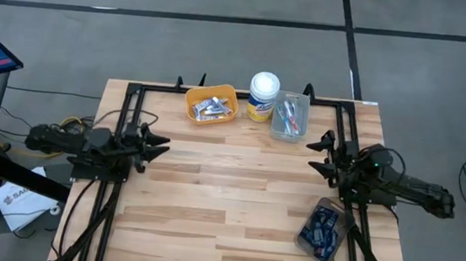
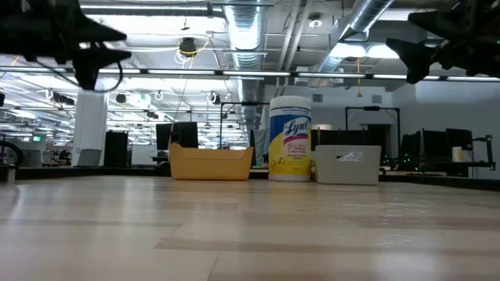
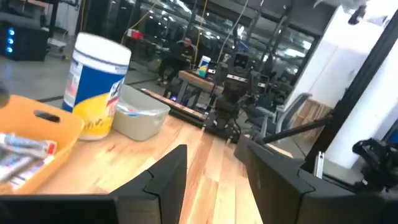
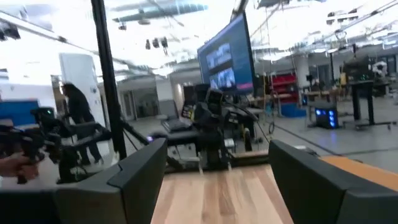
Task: Pick & Place Travel size toiletries
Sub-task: Return to Home Position
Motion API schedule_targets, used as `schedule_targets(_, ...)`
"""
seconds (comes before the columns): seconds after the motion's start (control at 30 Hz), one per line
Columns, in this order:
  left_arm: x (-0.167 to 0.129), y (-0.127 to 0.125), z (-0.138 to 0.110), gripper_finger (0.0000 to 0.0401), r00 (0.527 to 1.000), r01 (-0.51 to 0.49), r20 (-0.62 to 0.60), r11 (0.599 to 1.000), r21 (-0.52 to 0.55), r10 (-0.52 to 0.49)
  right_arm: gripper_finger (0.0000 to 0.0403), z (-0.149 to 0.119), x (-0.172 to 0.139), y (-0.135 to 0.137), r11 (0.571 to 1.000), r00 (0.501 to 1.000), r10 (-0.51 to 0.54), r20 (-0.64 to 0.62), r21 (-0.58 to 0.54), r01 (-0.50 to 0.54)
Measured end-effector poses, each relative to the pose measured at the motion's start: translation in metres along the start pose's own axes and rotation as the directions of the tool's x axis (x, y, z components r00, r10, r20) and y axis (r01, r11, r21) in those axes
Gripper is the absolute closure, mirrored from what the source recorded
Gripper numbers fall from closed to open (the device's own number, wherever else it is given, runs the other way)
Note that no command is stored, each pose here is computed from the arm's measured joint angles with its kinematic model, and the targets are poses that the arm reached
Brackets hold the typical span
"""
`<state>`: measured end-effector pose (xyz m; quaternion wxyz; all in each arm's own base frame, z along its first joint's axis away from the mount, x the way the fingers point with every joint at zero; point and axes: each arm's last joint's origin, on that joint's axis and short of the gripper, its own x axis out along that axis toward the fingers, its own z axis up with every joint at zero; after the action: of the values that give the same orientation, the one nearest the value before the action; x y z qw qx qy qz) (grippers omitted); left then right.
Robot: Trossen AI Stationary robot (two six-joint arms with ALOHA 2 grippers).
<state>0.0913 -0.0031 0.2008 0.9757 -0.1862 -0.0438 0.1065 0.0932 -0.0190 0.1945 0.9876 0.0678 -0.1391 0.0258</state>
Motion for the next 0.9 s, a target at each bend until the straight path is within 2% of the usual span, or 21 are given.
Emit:
schedule_targets(0.13,0.003,0.008,-0.026,0.0242,0.999,0.027,0.037,0.999,-0.030,-0.026,0.0130,-0.001,0.000,0.000,1.000,1.000,-0.001,-0.013,-0.016,0.001)
schedule_targets(0.43,0.003,0.005,-0.025,0.0242,0.991,0.130,0.010,0.990,0.051,-0.131,0.0130,-0.006,0.000,-0.001,0.998,0.998,-0.009,-0.057,-0.066,0.005)
schedule_targets(0.6,0.001,0.000,-0.027,0.0242,0.953,0.303,-0.050,0.947,0.108,-0.299,0.0130,-0.013,-0.001,-0.002,0.990,0.991,0.003,-0.131,-0.139,-0.021)
schedule_targets(0.67,0.001,-0.001,-0.028,0.0242,0.939,0.343,-0.066,0.933,0.108,-0.337,0.0130,-0.017,-0.001,-0.002,0.988,0.986,-0.004,-0.168,-0.152,-0.022)
schedule_targets(0.9,0.001,-0.001,-0.028,0.0242,0.934,0.356,-0.074,0.928,0.107,-0.350,0.0130,-0.026,-0.003,-0.004,0.985,0.965,-0.019,-0.260,-0.170,-0.026)
